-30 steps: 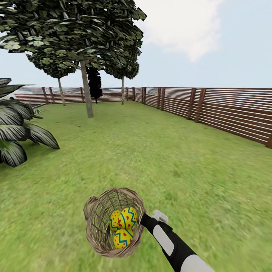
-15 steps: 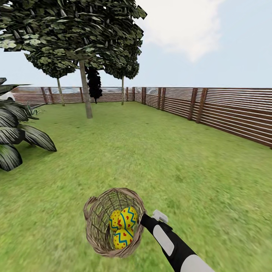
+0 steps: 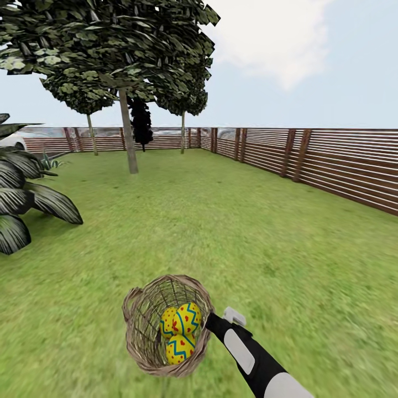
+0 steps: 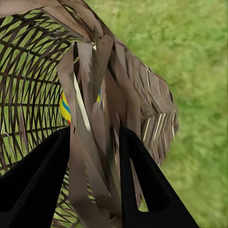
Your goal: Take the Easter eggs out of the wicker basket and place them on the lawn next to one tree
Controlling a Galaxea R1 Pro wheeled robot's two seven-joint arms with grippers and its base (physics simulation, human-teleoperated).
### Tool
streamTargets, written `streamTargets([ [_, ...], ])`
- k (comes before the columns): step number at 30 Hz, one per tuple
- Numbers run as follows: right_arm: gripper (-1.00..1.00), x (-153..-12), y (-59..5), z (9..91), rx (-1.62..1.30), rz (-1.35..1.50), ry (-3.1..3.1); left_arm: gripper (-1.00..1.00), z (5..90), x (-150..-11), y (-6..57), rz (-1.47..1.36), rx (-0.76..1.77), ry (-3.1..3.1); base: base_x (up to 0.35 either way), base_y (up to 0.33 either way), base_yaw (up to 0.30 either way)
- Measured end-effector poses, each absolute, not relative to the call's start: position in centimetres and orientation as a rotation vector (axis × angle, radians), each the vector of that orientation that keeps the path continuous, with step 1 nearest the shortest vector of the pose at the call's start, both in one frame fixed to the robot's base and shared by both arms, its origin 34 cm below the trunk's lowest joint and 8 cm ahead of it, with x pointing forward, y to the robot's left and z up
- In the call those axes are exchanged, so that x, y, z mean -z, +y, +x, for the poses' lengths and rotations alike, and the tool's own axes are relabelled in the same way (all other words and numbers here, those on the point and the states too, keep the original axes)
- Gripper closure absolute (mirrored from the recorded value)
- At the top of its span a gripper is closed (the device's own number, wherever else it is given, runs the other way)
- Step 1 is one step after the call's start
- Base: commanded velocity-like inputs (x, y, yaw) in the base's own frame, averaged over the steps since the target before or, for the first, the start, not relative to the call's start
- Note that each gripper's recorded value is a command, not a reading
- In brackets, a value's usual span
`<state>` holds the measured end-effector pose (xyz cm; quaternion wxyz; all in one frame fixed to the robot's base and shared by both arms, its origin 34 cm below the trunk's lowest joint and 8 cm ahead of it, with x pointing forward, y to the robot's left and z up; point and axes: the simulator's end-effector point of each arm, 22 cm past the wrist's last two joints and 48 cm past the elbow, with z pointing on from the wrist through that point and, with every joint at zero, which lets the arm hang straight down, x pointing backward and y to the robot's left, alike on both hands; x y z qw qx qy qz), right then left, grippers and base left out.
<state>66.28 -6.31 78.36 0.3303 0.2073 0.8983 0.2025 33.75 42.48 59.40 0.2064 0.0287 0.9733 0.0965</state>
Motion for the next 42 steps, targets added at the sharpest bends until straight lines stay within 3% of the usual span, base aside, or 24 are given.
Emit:
streamTargets([
  [42,1.00,-78.30,-6.32,66.21,-0.529,0.543,2.350,-1.00,33.75,-59.40,42.48,0.080,-0.269,2.711,0.329,0.000,0.034],
])
